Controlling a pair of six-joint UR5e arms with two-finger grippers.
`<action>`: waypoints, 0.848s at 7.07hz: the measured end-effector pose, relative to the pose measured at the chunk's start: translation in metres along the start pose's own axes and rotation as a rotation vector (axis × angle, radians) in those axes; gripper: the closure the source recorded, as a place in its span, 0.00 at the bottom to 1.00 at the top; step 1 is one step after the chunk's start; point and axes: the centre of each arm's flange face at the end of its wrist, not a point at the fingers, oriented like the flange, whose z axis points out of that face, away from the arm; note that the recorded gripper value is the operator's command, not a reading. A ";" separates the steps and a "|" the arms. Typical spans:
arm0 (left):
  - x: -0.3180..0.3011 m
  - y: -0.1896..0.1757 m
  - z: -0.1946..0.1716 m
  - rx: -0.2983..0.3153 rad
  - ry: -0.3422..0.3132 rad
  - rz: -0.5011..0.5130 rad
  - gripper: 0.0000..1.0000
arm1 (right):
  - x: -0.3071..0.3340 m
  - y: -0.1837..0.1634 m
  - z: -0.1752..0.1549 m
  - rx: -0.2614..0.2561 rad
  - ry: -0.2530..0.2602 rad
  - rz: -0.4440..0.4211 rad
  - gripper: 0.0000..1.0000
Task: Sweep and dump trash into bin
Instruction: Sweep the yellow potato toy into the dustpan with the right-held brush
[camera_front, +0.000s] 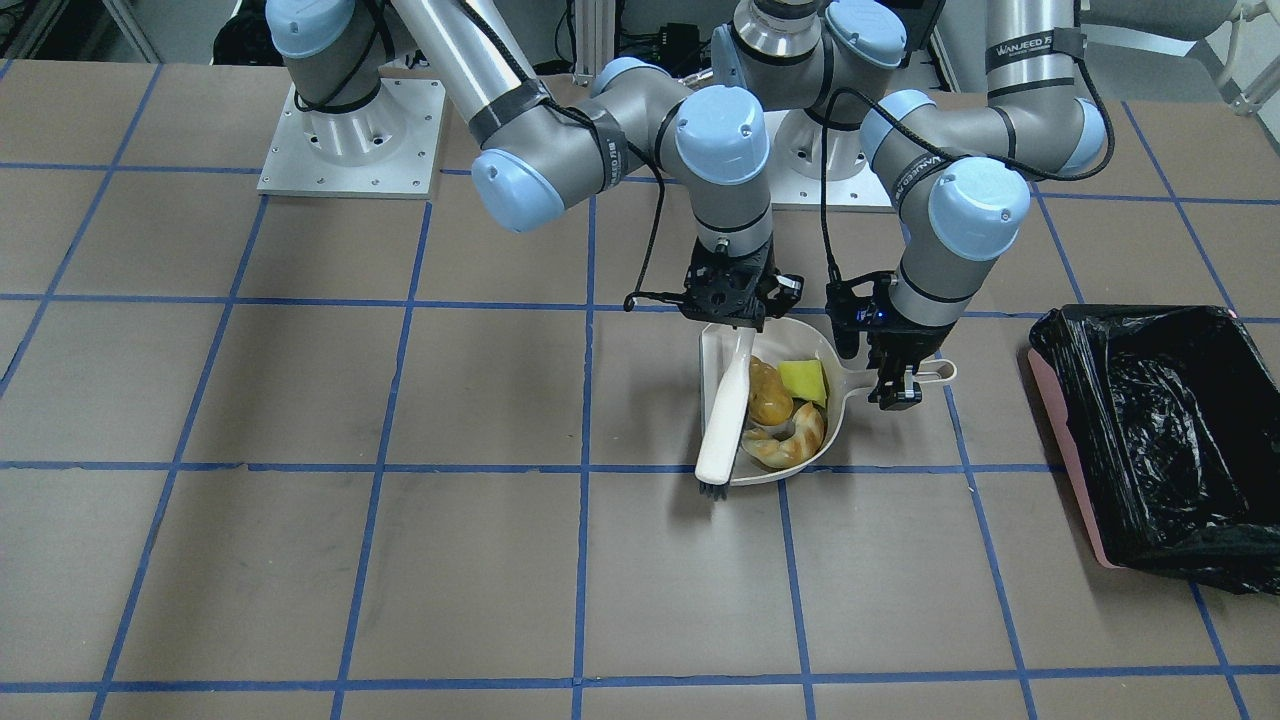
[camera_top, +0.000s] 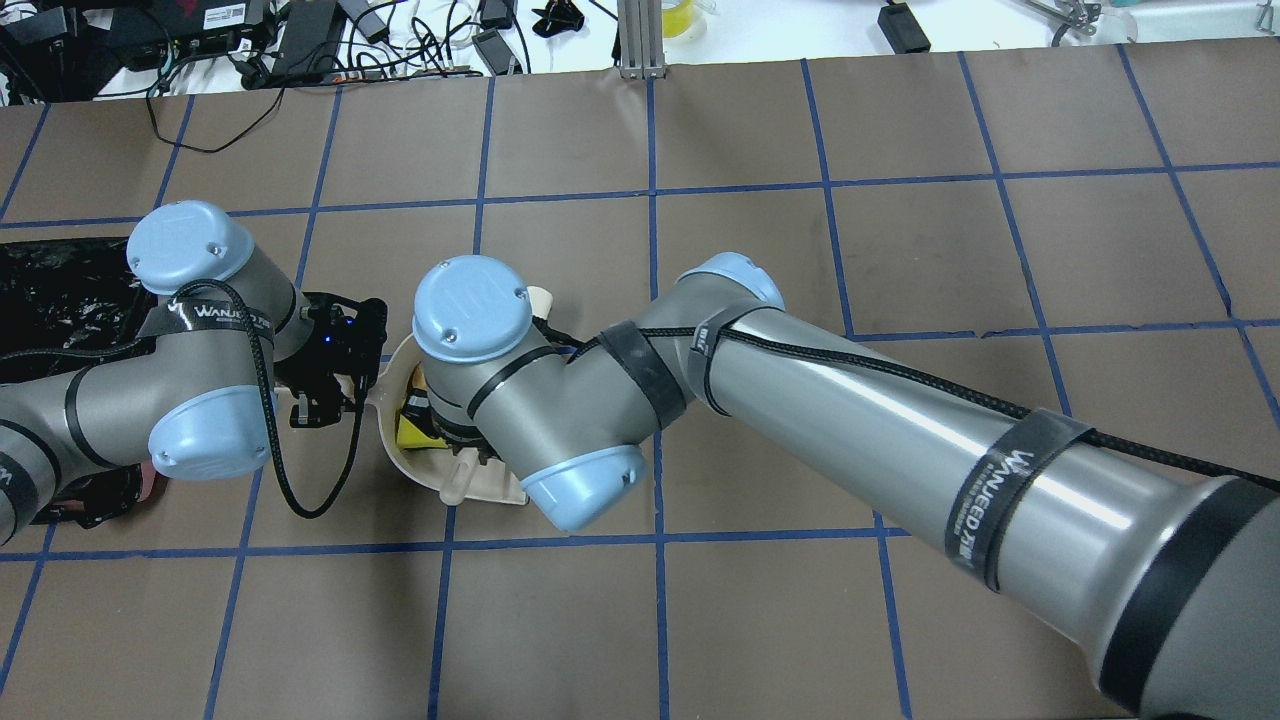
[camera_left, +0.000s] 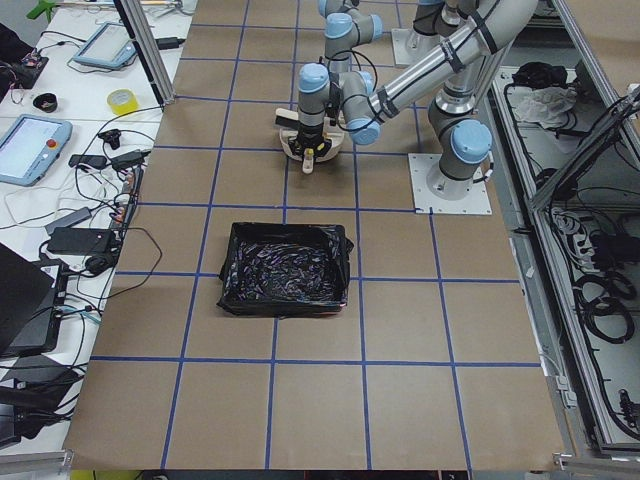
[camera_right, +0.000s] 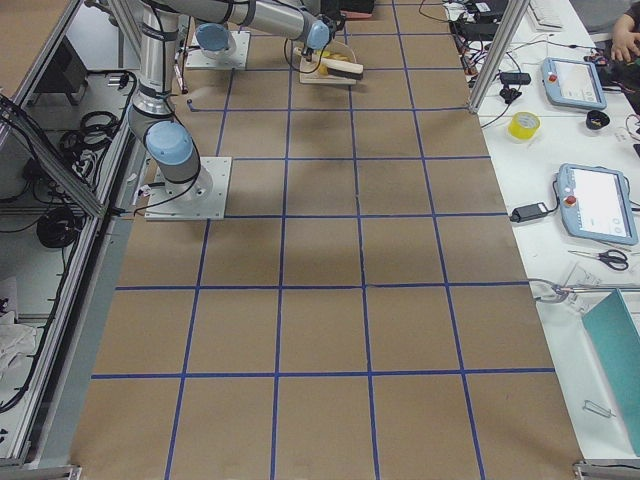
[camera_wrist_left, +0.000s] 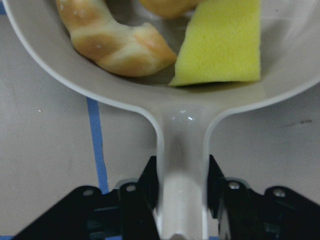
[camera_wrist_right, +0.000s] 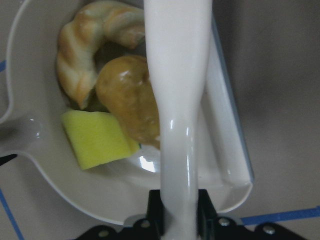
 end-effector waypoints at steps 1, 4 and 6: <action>-0.001 0.000 0.000 0.001 -0.001 -0.002 1.00 | -0.012 -0.002 0.000 -0.012 0.011 0.008 1.00; -0.007 0.002 -0.006 0.002 -0.017 0.000 1.00 | -0.006 -0.011 0.003 0.010 0.117 -0.020 1.00; -0.009 0.003 -0.008 0.002 -0.022 0.000 1.00 | 0.006 -0.019 -0.009 0.021 0.193 -0.038 1.00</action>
